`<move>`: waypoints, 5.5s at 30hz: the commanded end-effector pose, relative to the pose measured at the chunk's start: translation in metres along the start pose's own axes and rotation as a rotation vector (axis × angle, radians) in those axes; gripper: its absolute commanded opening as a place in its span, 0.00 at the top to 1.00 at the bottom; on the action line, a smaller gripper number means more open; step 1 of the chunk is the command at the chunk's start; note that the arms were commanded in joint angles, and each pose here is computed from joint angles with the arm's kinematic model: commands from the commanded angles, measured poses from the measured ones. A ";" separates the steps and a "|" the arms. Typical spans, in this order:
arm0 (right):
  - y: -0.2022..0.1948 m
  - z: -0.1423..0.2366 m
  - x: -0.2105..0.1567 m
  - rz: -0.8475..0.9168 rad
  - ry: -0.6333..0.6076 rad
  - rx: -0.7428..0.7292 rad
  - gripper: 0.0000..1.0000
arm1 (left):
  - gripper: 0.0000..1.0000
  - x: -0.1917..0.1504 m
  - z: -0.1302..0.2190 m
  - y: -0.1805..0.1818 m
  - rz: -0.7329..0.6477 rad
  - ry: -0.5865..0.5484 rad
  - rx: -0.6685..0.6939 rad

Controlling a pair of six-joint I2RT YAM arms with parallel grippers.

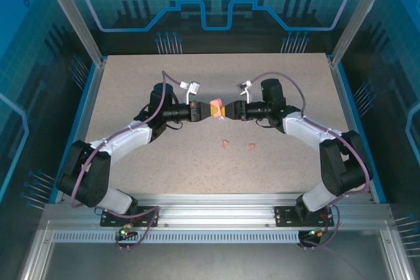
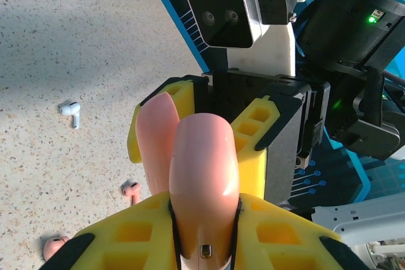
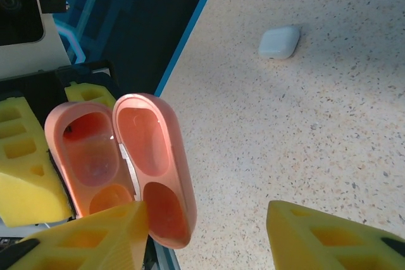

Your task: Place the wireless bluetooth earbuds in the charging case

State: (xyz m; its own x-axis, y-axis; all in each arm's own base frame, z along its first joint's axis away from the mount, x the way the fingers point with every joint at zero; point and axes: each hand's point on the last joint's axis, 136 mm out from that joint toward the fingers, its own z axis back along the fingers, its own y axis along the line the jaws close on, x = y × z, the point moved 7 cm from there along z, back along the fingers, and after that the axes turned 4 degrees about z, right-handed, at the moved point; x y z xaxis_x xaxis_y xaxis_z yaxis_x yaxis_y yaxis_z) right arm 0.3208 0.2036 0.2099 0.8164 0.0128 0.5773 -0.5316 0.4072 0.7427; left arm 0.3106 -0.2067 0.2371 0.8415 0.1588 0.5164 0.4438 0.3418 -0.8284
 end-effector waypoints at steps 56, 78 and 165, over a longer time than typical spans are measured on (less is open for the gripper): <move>0.027 0.021 0.045 0.577 0.199 -0.316 1.00 | 0.02 0.053 0.033 -0.037 -0.082 0.315 0.049; 0.036 0.006 0.035 0.614 0.278 -0.235 1.00 | 0.27 0.039 -0.013 -0.007 0.008 0.498 -0.045; -0.037 -0.026 -0.048 -0.318 0.344 -0.960 0.35 | 1.00 0.011 0.074 -0.040 -0.841 -0.850 0.427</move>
State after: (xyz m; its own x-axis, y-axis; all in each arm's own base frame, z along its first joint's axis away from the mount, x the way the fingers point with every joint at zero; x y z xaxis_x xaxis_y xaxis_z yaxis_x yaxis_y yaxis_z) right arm 0.3075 0.2038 0.1481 0.9800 0.0034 0.1991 -0.0472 0.9753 0.2157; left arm 0.2844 -0.1570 0.2642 -0.0744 0.1634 0.9838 0.5048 0.8569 -0.1041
